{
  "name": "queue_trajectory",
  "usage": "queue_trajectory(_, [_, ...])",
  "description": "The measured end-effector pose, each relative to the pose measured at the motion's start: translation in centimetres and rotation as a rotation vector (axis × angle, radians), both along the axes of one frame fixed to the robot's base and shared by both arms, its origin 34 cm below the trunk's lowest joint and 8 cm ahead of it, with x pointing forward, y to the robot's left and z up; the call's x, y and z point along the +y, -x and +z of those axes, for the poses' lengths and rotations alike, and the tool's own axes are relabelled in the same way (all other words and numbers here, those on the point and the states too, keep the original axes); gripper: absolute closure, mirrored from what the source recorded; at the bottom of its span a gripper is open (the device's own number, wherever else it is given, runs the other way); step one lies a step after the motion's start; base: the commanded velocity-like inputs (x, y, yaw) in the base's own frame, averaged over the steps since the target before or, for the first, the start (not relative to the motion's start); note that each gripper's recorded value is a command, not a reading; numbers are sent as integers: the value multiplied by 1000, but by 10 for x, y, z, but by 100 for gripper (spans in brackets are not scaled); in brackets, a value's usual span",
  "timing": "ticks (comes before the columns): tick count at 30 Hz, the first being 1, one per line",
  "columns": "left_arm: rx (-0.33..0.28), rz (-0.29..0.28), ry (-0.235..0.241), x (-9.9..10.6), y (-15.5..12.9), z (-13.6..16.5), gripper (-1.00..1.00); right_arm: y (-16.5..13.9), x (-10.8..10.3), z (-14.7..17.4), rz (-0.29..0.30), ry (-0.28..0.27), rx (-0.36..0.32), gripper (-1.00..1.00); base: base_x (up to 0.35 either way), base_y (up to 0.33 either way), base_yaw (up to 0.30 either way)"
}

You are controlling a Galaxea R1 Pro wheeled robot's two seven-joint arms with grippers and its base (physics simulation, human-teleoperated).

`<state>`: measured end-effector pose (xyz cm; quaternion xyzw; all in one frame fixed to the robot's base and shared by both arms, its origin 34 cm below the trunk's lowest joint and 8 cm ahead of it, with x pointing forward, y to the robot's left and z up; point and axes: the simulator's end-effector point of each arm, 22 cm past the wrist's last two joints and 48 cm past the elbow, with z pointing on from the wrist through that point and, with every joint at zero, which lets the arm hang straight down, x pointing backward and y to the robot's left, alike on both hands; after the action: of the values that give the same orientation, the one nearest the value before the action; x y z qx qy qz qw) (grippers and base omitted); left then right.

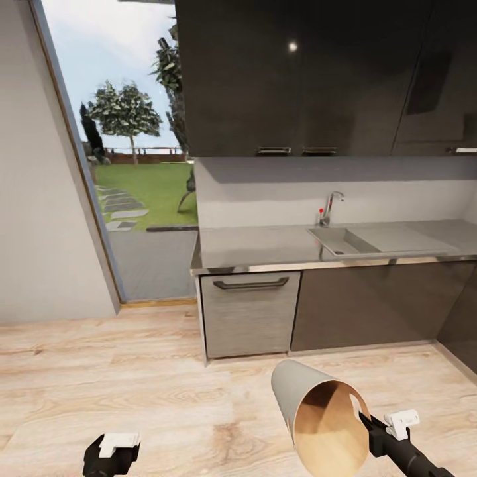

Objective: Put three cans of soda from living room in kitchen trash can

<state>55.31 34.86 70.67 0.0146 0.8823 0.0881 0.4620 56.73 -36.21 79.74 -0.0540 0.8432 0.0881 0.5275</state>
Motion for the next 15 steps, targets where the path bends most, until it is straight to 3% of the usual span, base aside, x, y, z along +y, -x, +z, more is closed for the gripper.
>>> queue_trajectory(7, [28, 4, 1, 0, 10, -11, -100, 0, 0, 0, 0, 0, 1, 100, -204, 95, 15])
queue_trajectory(15, [37, 5, 2, 0, 14, -15, -100, 0, 4, -1, 3, -4, 3, 100, -278, 152, 188])
